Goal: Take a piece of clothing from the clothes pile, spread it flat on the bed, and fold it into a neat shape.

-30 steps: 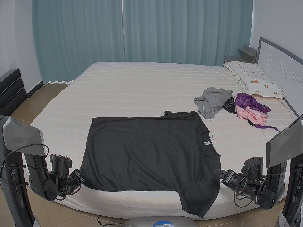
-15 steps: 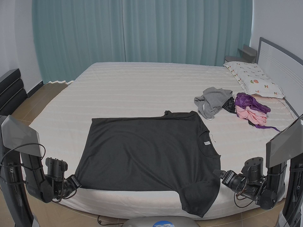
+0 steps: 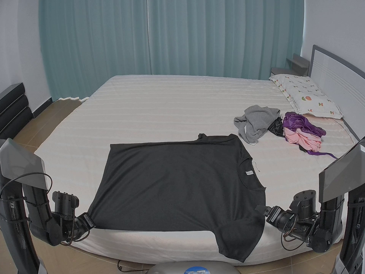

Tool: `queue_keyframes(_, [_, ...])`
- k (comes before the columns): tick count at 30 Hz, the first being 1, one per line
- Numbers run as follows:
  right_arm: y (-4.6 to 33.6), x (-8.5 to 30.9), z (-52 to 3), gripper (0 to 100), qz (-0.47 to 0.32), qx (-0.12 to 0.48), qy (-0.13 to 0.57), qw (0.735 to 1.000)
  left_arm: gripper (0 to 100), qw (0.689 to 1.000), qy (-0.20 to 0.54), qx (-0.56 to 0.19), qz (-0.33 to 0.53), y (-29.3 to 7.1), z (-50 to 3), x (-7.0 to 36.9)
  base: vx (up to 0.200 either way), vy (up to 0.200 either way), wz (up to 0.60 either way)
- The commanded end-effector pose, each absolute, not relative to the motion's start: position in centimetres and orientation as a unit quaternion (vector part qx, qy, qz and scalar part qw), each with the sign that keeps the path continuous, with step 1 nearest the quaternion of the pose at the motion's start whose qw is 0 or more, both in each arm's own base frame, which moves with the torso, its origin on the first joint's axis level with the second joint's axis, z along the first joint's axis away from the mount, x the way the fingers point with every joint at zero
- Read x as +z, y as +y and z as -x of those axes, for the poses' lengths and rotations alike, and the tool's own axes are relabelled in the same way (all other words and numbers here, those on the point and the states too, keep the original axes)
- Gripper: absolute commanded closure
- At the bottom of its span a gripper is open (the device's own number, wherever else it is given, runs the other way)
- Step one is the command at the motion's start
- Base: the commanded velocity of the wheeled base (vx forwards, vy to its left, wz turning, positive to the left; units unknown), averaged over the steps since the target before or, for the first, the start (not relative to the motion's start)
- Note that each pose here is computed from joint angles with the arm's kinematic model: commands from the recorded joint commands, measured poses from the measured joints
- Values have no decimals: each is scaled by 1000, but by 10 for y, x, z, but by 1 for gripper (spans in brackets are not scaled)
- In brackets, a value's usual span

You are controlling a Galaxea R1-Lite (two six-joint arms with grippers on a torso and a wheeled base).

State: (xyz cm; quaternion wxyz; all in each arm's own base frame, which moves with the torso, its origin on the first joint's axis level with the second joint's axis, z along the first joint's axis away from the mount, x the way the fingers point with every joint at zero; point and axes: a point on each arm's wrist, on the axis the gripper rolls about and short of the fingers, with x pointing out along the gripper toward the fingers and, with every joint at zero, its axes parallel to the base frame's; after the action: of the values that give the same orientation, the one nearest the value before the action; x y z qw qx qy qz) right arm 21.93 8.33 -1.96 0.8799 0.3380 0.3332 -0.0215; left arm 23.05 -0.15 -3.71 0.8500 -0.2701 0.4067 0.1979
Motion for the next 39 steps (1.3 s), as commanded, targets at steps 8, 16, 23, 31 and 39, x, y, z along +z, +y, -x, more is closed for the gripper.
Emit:
queue_keyframes(8, [85, -39, -238, 0, -342, -20, 335, 878, 100, 848, 408, 180, 286, -2, -233, -36, 0, 0, 0])
queue_keyframes(16, [86, -49, -251, 0, -349, -15, 334, 876, 100, 847, 410, 179, 287, -2, -233, -37, 0, 0, 0])
queue_keyframes(23, [87, -53, -254, 0, -349, -16, 334, 876, 100, 846, 411, 179, 287, -2, -233, -38, 0, 0, 0])
queue_keyframes(31, [89, -56, -258, 0, -349, -14, 331, 877, 100, 848, 408, 179, 288, -1, -233, -36, 0, 0, 0])
queue_keyframes(39, [91, -59, -265, 100, -342, -26, 344, 874, 100, 847, 408, 180, 288, -1, -234, -36, 0, 0, 0])
